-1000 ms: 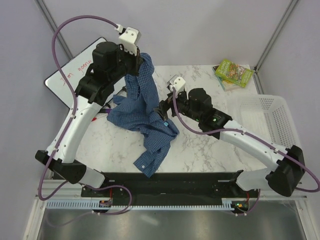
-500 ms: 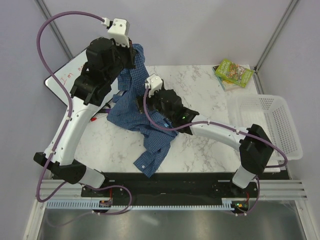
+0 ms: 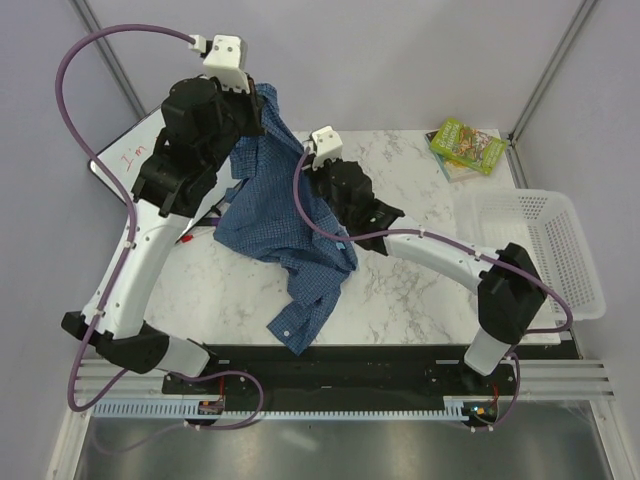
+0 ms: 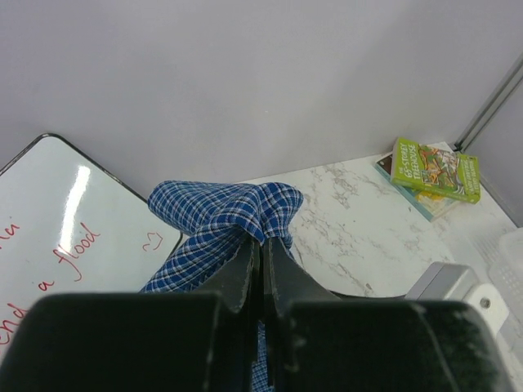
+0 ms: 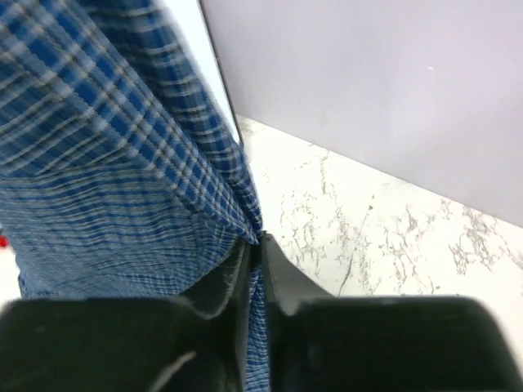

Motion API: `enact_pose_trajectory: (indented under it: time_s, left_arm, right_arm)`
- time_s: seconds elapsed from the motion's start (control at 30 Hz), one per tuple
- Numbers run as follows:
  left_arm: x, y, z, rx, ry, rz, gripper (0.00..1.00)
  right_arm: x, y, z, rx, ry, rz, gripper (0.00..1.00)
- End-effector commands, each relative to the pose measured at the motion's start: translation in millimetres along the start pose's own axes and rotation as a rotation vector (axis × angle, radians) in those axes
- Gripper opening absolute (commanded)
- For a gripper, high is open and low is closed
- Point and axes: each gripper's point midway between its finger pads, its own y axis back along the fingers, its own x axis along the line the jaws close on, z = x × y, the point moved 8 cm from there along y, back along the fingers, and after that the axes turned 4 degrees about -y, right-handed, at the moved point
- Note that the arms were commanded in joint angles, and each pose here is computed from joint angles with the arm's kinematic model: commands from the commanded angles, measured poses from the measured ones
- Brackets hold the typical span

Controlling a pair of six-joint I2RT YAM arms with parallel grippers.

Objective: Fold and stack the long sleeve shirts
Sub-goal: Flatten the shirt out

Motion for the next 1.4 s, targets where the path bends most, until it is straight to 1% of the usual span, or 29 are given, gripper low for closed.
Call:
enact_pose_trajectory:
  time_s: [0.0,0.17,0.27,0.37,0.43,0.47,0.5,0.53,0.57,0.6,0.67,0.7,0.73,0.77,0.8,0.83,0.87,0.9,0.97,1.0,1.03,1.07,1.13,1.17,1.2,1.23,1.27,1.3,1.37]
  left_arm:
    - [2.1,14.2,18.6,-0.092,0.064,0.013,0.02]
    - [4.3,10.9,6.1,-0.062,0.036,0.037,0.02]
    - [9.5,12.8,2.2,-0.058,0.001,0.068,0.02]
    - [17.3,17.7,-1.7,-0.058,-0.047,0.119,0.02]
    - [20.6,21.6,-9.1,-0.044,-0.104,0.119,0.02]
    - [20.6,31.3,-13.5,-0.044,-0.116,0.090,0.02]
    - [10.8,35.5,-17.8,-0.046,-0.139,-0.033,0.02]
    - [6.2,43.9,-21.9,-0.051,-0.169,-0.110,0.02]
    - [2.2,59.9,-36.1,-0.037,-0.195,-0.200,0.02]
    - [-11.3,74.8,-42.3,-0.052,-0.219,-0.383,0.02]
    - [-15.6,91.1,-65.6,-0.017,-0.246,-0.469,0.02]
    - [-8.6,109.3,-65.2,-0.030,-0.243,-0.438,0.02]
    - [-3.6,114.4,-69.0,-0.016,-0.225,-0.391,0.02]
    - [2.9,117.8,-76.2,0.004,-0.214,-0.330,0.02]
    - [15.9,127.1,-73.5,-0.007,-0.207,-0.216,0.02]
    - [21.0,133.7,-73.9,-0.007,-0.198,-0.177,0.02]
    - [25.4,139.6,-72.3,-0.018,-0.191,-0.143,0.02]
    - [30.6,145.8,-68.3,-0.038,-0.180,-0.101,0.02]
    - [35.8,164.3,-54.7,-0.100,-0.147,-0.082,0.02]
    - [36.1,168.9,-51.3,-0.120,-0.139,-0.088,0.02]
    - [35.8,171.8,-49.7,-0.131,-0.145,-0.100,0.02]
    - [33.7,168.6,-52.9,-0.120,-0.155,-0.116,0.02]
    - [27.9,157.9,-63.3,-0.080,-0.181,-0.160,0.02]
    - [20.9,137.1,-81.4,0.007,-0.197,-0.187,0.02]
    - [15.5,126.2,-90.6,0.048,-0.206,-0.219,0.02]
    - [11.4,111.5,-102.0,0.105,-0.201,-0.222,0.02]
    - [5.2,86.5,-118.5,0.185,-0.198,-0.220,0.02]
    - [2.7,71.6,-127.2,0.221,-0.191,-0.203,0.02]
    - [-3.6,46.5,-136.0,0.248,-0.150,-0.178,0.02]
  right_arm:
    - [-22.8,14.0,41.9,-0.103,0.033,-0.021,0.00]
    - [-27.0,27.8,61.2,-0.153,0.084,0.063,0.00]
    - [-42.3,40.2,77.0,-0.153,0.096,0.075,0.00]
    - [-60.7,50.4,84.6,-0.144,0.093,0.089,0.00]
    - [-69.9,53.5,84.3,-0.129,0.086,0.084,0.00]
    - [-72.2,56.7,81.7,-0.107,0.081,0.101,0.00]
    - [-72.6,57.9,79.8,-0.099,0.074,0.136,0.00]
    - [-71.6,59.9,76.6,-0.090,0.070,0.153,0.00]
    - [-68.9,63.8,70.6,-0.067,0.066,0.193,0.00]
    - [-63.5,66.8,67.8,-0.054,0.062,0.248,0.00]
    - [-58.2,75.5,55.1,0.007,0.044,0.324,0.00]
    - [-54.4,79.7,50.2,0.030,0.036,0.368,0.00]
    - [-44.3,87.3,44.6,0.054,0.025,0.487,0.00]
    - [-40.2,97.5,32.5,0.109,0.010,0.546,0.00]
    - [-32.6,105.1,26.3,0.141,-0.014,0.628,0.00]
    - [-21.1,115.7,22.0,0.169,-0.022,0.737,0.00]
    - [-13.1,127.9,16.1,0.213,-0.018,0.805,0.00]
    - [4.2,140.3,14.7,0.219,0.012,0.904,0.00]
    - [24.1,163.6,21.7,0.223,0.017,1.062,0.00]
    - [36.2,172.8,25.0,0.217,0.021,1.120,0.00]
    - [38.6,175.3,28.2,0.222,0.006,1.137,0.00]
    - [40.0,172.3,30.8,0.233,-0.005,1.125,0.00]
    - [25.7,159.1,28.3,0.255,-0.018,1.077,0.00]
    - [18.0,147.7,16.8,0.297,-0.043,1.058,0.00]
    - [-2.8,134.8,9.9,0.322,-0.076,1.025,0.00]
    - [-13.6,125.9,0.1,0.358,-0.097,1.002,0.00]
    - [-24.4,113.9,-19.1,0.419,-0.090,0.992,0.00]
    - [-48.3,102.3,-28.6,0.444,-0.104,0.932,0.01]
    - [-72.0,85.7,-50.6,0.501,-0.123,0.880,0.08]
